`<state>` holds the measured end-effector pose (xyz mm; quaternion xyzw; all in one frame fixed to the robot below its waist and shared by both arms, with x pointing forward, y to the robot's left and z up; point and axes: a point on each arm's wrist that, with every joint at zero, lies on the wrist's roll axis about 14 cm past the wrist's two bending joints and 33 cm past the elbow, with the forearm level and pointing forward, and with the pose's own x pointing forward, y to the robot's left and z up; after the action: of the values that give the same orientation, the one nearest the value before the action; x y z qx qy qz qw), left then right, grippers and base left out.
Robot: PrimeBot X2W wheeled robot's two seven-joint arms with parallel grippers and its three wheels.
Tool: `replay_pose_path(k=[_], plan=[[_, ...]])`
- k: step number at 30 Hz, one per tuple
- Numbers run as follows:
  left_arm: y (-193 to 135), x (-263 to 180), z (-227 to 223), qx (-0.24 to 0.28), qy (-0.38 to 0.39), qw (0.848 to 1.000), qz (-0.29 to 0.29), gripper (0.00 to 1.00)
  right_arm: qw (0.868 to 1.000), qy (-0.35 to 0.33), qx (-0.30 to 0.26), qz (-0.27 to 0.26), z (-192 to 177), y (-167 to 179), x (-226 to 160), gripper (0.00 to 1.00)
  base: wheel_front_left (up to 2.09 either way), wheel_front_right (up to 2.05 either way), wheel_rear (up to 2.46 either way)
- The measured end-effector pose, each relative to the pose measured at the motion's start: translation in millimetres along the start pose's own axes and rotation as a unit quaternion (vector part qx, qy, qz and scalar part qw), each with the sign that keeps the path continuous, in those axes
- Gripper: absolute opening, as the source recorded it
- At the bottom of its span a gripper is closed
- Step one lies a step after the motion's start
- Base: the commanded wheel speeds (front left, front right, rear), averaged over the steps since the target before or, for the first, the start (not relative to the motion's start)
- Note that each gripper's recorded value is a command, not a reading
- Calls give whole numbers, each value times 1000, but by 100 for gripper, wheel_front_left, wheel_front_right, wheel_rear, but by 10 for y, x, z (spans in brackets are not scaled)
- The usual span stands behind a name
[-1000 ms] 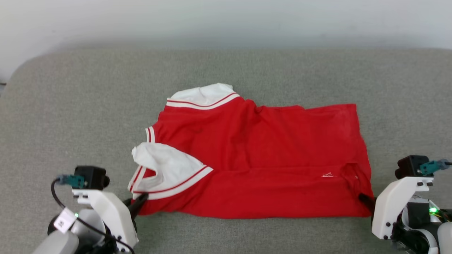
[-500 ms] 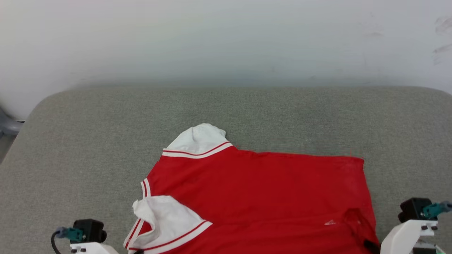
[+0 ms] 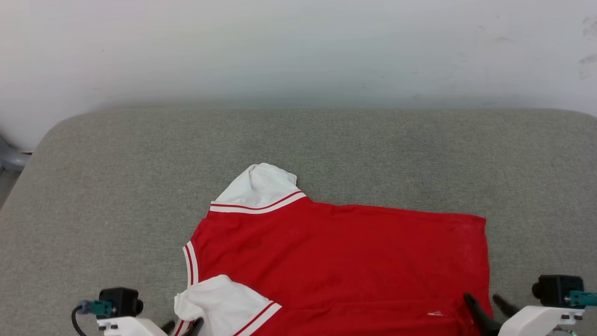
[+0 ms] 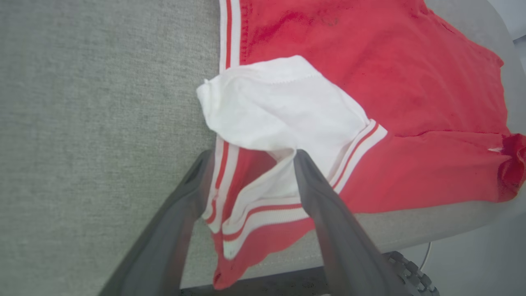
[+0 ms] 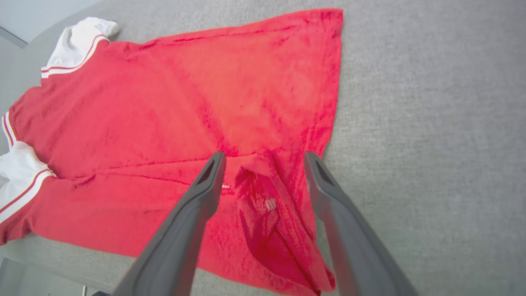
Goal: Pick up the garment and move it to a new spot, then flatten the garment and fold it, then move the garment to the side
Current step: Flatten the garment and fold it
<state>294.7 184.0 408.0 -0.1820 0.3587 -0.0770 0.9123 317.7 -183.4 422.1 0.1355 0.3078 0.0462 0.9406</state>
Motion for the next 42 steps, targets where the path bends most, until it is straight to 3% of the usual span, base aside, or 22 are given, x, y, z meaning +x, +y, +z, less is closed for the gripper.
replay_pose_path(k=[4,11,17,22,25,32,37,42], plan=[[-39,40,369,45,-71,996,-3,100,994,-108,-10,0,396,11,4,100,0,0,0],[-234,51,1087,107,-232,967,-10,100,970,-237,-52,-5,945,80,-51,100,0,0,0],[-437,112,1553,138,-333,933,-25,100,953,-295,-65,-8,1287,133,-23,100,0,0,0],[-490,357,1729,144,-351,925,-29,100,949,-309,-68,-13,1436,129,110,100,0,0,0],[-493,565,1832,146,-347,926,-37,100,948,-308,-75,-20,1478,98,215,100,0,0,0],[-642,1170,1951,152,-267,946,-105,100,953,-293,-70,-36,1441,-37,420,100,0,0,0],[-599,1590,1763,174,-125,970,-120,100,956,-285,-54,-51,1356,-186,460,100,0,0,0],[-457,1837,1562,174,9,979,-109,100,957,-277,-41,-71,1246,-344,459,100,0,0,0]])
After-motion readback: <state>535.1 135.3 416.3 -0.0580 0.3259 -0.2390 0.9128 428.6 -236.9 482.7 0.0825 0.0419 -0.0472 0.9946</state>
